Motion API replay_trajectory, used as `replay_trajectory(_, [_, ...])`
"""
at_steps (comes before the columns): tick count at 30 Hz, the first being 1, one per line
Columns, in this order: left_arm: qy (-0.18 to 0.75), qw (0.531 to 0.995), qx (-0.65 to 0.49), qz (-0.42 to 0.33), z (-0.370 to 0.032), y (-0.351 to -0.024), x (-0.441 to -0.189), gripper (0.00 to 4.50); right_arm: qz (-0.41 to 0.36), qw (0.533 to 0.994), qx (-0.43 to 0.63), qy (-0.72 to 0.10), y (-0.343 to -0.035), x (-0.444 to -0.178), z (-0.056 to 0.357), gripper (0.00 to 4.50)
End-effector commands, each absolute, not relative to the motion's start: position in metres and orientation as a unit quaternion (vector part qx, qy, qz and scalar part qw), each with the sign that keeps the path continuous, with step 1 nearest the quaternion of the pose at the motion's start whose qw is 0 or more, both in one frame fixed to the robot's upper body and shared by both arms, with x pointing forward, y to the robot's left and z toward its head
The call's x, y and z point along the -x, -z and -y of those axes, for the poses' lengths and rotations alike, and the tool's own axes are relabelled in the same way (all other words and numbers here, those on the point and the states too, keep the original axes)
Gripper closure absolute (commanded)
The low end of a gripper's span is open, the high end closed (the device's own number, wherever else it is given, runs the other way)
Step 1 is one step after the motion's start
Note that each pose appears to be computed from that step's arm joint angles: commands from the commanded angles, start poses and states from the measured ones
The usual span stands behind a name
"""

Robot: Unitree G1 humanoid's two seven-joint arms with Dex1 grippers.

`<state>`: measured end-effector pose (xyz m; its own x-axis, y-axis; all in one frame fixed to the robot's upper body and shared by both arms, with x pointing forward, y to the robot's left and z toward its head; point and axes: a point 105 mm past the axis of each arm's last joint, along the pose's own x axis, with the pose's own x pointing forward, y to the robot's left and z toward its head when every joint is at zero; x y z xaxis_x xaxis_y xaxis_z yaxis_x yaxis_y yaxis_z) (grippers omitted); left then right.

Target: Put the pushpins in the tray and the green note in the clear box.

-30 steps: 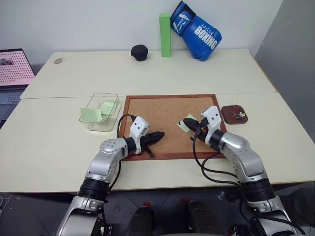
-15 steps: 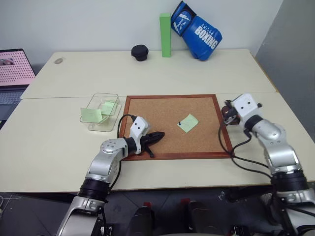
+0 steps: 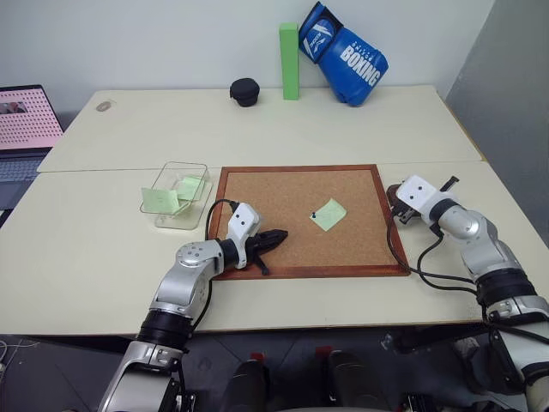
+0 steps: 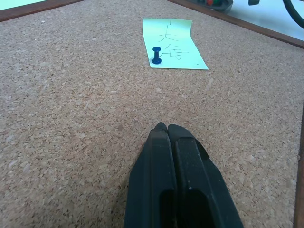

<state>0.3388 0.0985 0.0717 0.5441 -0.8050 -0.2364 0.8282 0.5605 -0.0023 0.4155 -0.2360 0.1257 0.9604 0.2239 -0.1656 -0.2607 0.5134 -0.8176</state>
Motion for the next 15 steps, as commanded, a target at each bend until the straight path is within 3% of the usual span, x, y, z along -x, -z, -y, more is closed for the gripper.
replay_trajectory(1, [0.456, 0.874, -0.051, -0.162, -0.1064, -0.0418, -0.3290, 4.50, 0.004, 0.875, 0.469, -0.120, -0.1415, -0.4194, 0.2398, 4.00])
replay_trajectory(10, [0.457, 0.873, -0.050, -0.161, -0.1042, -0.0422, -0.3298, 4.50, 0.000, 0.880, 0.460, -0.114, -0.1410, -0.4186, 0.2450, 2.33])
replay_trajectory(15, [0.459, 0.872, -0.050, -0.161, -0.1036, -0.0423, -0.3301, 4.50, 0.008, 0.885, 0.452, -0.109, -0.1440, -0.4171, 0.2448, 1.19])
